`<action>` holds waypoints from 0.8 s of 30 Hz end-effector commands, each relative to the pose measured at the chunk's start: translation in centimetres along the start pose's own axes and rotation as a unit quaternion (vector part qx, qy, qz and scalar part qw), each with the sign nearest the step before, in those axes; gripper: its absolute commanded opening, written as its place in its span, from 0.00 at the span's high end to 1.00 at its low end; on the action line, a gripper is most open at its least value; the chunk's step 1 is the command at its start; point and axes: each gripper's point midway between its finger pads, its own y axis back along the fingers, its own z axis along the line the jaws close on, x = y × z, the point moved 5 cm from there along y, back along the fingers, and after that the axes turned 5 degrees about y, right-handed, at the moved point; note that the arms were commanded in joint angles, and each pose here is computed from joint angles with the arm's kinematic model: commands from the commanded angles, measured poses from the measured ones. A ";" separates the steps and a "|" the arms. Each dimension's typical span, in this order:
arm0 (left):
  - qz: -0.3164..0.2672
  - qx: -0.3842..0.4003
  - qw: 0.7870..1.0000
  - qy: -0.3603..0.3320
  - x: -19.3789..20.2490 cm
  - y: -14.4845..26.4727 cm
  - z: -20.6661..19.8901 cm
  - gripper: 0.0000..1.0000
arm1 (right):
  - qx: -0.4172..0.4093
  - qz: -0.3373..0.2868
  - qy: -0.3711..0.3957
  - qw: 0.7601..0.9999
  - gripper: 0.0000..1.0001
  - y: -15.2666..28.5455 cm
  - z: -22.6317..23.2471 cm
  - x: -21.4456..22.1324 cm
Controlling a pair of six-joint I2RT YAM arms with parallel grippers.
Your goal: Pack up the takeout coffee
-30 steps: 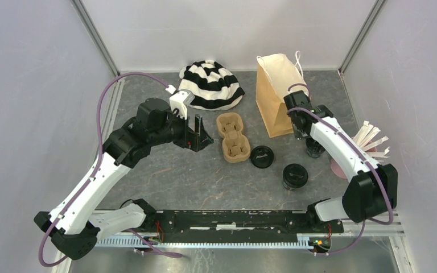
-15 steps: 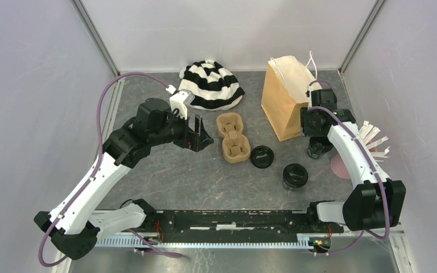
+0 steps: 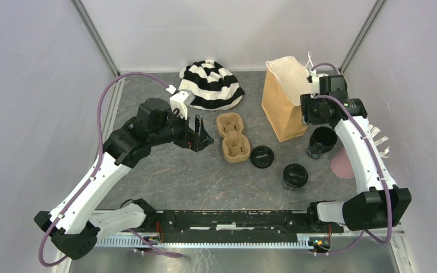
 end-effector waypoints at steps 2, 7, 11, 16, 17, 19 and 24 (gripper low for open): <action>-0.013 0.022 1.000 -0.009 -0.6 -0.2 -0.7 0.06 | -0.027 -0.037 0.027 0.999 0.38 2.4 0.2 -1.3; -0.012 0.023 1.000 -0.009 -0.6 -0.1 -0.7 0.06 | -0.057 -0.044 -0.042 0.997 0.38 1.2 -0.6 1.4; -0.007 0.028 1.000 -0.009 -0.6 -0.1 -0.9 0.06 | -0.108 -0.071 -0.126 0.983 0.34 0.0 -1.8 3.4; -0.004 0.031 0.999 -0.009 -0.8 0.1 -1.1 0.05 | -0.157 -0.072 -0.186 0.967 0.36 -1.6 -1.7 5.0; -0.003 0.033 0.999 -0.010 -0.9 0.2 -1.3 0.05 | -0.163 -0.073 -0.196 0.964 0.38 -1.8 -1.7 5.2; -0.001 0.037 0.999 -0.009 -1.1 0.1 -1.4 0.05 | -0.166 -0.073 -0.210 0.961 0.48 -2.2 -1.9 5.5; 0.010 0.041 0.999 -0.006 -1.0 -0.4 -1.5 0.05 | -0.186 -0.087 -0.240 0.949 0.55 -3.0 -2.4 5.3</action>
